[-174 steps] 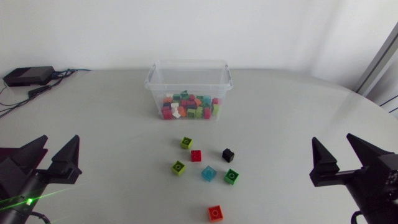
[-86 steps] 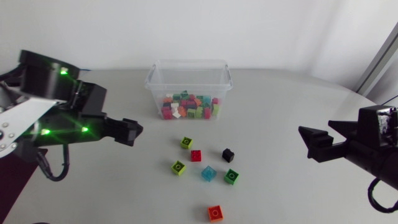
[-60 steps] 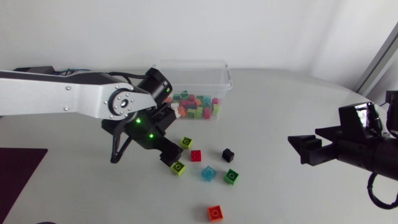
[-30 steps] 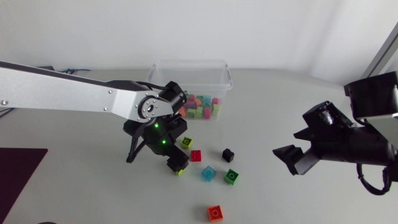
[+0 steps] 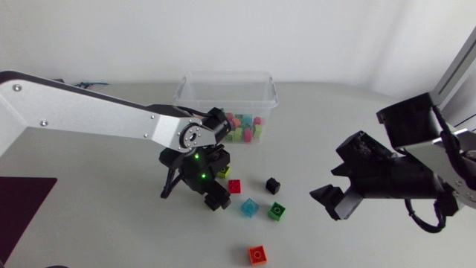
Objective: Place the duplo bricks in the container
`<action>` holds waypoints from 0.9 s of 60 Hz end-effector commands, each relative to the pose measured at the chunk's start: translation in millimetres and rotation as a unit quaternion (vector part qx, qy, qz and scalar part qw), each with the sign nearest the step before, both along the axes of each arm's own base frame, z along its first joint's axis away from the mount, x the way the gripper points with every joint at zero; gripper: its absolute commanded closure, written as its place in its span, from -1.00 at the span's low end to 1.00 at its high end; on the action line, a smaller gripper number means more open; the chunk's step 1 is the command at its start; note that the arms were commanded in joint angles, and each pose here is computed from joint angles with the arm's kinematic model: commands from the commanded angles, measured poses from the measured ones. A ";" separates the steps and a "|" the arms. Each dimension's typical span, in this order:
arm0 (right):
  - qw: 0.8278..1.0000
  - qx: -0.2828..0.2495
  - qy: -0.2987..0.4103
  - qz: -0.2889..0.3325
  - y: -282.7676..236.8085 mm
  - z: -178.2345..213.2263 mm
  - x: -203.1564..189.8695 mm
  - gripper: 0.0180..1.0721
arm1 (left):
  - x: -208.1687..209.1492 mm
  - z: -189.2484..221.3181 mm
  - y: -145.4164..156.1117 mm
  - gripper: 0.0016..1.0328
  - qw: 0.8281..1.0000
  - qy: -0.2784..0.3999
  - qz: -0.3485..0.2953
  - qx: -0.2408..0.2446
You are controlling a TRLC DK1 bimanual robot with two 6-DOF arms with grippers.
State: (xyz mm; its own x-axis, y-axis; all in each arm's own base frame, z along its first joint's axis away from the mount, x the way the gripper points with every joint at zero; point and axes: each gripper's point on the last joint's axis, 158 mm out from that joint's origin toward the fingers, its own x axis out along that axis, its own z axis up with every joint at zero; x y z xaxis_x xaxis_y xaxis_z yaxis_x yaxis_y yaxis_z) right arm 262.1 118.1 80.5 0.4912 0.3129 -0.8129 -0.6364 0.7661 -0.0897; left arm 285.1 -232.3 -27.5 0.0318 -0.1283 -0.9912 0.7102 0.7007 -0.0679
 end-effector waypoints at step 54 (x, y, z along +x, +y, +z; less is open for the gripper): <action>0.986 -0.073 0.102 0.106 69.4 -90.2 -2.3 -0.78 | 19.1 51.8 5.6 0.43 0.997 -0.048 -0.004 -0.059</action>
